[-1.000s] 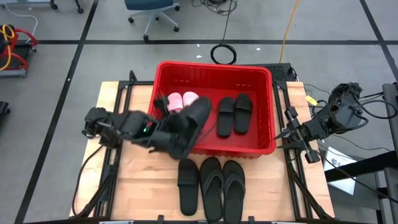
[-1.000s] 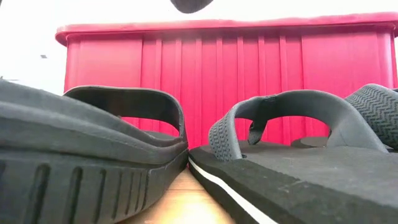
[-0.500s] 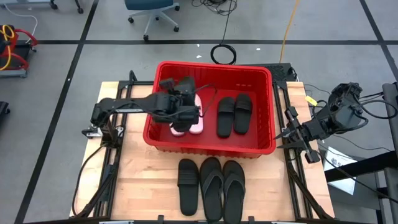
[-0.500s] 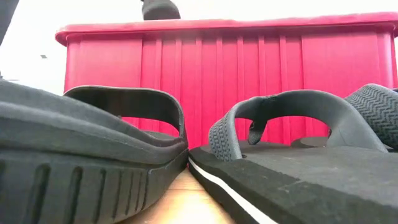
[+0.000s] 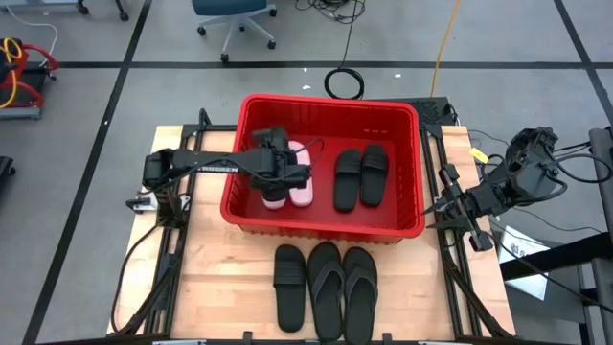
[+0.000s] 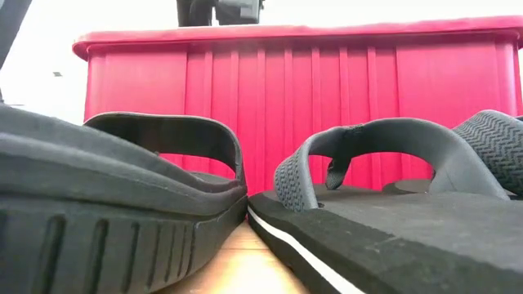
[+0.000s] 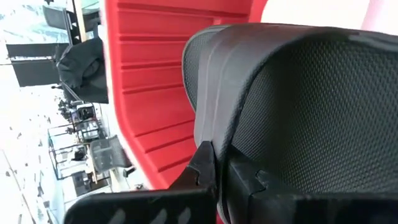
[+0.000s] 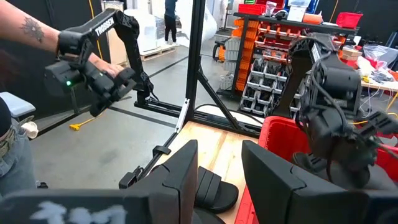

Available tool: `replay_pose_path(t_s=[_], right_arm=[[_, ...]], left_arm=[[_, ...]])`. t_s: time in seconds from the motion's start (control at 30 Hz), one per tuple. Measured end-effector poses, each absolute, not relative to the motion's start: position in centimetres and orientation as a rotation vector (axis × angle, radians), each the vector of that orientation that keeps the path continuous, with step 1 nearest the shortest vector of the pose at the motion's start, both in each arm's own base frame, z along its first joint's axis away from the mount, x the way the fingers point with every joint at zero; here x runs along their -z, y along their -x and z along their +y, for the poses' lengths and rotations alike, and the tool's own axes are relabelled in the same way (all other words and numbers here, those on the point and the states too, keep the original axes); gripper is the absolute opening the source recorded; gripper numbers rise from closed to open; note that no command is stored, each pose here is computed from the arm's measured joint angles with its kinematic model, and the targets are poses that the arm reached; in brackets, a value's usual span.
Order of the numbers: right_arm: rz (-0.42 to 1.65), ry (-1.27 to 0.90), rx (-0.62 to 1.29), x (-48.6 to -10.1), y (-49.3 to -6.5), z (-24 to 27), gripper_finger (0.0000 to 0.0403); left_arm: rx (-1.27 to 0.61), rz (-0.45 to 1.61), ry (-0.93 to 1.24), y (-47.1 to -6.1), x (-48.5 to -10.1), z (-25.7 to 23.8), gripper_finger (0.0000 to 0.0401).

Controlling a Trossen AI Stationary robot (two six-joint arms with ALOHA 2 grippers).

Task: Pick and place slides into bin
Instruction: Put the left black slide into the bin

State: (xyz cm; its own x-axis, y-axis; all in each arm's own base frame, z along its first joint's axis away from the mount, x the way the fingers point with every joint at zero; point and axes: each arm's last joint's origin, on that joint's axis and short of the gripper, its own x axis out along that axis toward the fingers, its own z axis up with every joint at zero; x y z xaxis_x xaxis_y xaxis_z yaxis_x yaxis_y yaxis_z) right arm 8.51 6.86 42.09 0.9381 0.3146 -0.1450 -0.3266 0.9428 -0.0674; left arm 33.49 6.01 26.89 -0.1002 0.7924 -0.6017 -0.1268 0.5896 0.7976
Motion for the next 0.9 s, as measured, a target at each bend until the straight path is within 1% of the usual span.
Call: replay_pose_path(t_s=[0.23,0.43,0.63,0.9], right_arm=[[0.133,0.091,-0.328,-42.1,-8.5,6.9,0.0116],[0.133,0.091,-0.328,-42.1,-8.5,6.9,0.0116],[0.133,0.091,-0.328,-42.1,-8.5,6.9,0.0116],[0.130,0.112,-0.329,-42.1,-8.5,6.9,0.0116]], left_arm=[[-0.807,1.522,-0.619,-33.2,-23.8,6.7,0.0000],[-0.775,1.564,-0.596,-32.5,-21.7,6.9,0.0000],[-0.764,1.590,-0.573,-32.0,-20.8,7.1,0.0001],[-0.749,1.602,-0.536,-31.8,-20.7,7.5,0.0028]])
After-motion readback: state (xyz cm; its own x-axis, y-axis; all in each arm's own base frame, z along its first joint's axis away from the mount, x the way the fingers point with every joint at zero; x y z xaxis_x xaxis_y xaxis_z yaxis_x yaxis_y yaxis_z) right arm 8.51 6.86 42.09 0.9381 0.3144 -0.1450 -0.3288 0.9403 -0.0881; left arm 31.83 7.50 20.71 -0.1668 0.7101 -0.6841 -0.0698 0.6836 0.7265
